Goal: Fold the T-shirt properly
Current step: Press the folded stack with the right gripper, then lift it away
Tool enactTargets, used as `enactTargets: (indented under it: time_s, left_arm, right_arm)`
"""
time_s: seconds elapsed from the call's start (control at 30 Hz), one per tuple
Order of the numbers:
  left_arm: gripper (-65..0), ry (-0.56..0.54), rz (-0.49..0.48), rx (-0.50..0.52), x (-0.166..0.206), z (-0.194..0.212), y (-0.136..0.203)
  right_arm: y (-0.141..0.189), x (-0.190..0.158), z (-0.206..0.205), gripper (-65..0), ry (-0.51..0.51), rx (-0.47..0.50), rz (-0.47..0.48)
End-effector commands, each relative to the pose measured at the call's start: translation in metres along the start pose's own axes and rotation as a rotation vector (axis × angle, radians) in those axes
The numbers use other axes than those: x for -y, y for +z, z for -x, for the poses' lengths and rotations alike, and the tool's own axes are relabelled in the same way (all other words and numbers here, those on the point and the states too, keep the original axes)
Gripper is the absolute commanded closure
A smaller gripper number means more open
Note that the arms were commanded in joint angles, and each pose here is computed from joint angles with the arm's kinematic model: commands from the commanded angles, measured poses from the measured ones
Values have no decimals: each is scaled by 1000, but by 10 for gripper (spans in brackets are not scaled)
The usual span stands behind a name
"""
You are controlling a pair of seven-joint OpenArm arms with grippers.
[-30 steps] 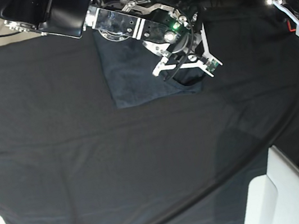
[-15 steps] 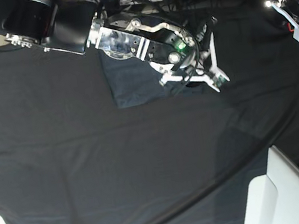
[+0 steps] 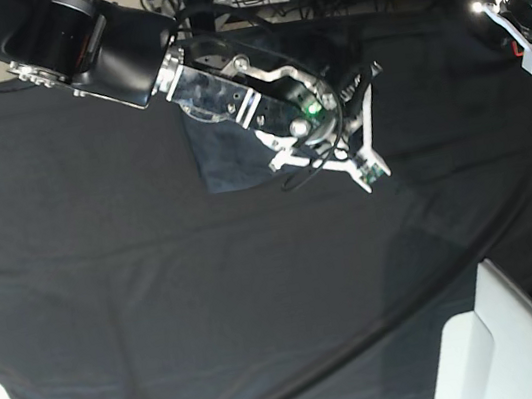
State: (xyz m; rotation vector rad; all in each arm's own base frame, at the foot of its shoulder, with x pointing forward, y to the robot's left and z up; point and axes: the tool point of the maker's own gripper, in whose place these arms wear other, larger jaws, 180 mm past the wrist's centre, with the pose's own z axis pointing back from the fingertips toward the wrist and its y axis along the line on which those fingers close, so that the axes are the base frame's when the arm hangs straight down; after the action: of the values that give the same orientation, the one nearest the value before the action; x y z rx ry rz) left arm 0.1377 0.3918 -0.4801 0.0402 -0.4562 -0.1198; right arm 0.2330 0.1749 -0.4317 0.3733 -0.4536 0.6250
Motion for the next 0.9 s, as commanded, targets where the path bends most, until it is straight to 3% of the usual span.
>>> enactTargets:
  time_s: [0.0, 0.23, 0.43, 0.53, 0.67, 0.87]
  left_arm:
    - [0, -15, 13, -10, 1, 1, 1]
    - [0, -18, 12, -7, 1, 0, 2]
    - [0, -16, 13, -9, 1, 1, 2]
    - [0, -16, 13, -9, 1, 1, 2]
    - [0, -16, 13, -9, 1, 1, 2]
    - [0, -18, 13, -10, 1, 1, 2]
  right_arm:
    - [5, -8, -20, -2, 1, 52, -20]
    - [6, -13, -19, -6, 1, 48, -34]
    - [5, -27, -9, -11, -67, 1, -111]
    - [5, -27, -8, -77, -70, 0, -113]
    - [9, -29, -13, -236, -70, 13, -122]
    - [42, -37, -40, -230, -37, 110, -172]
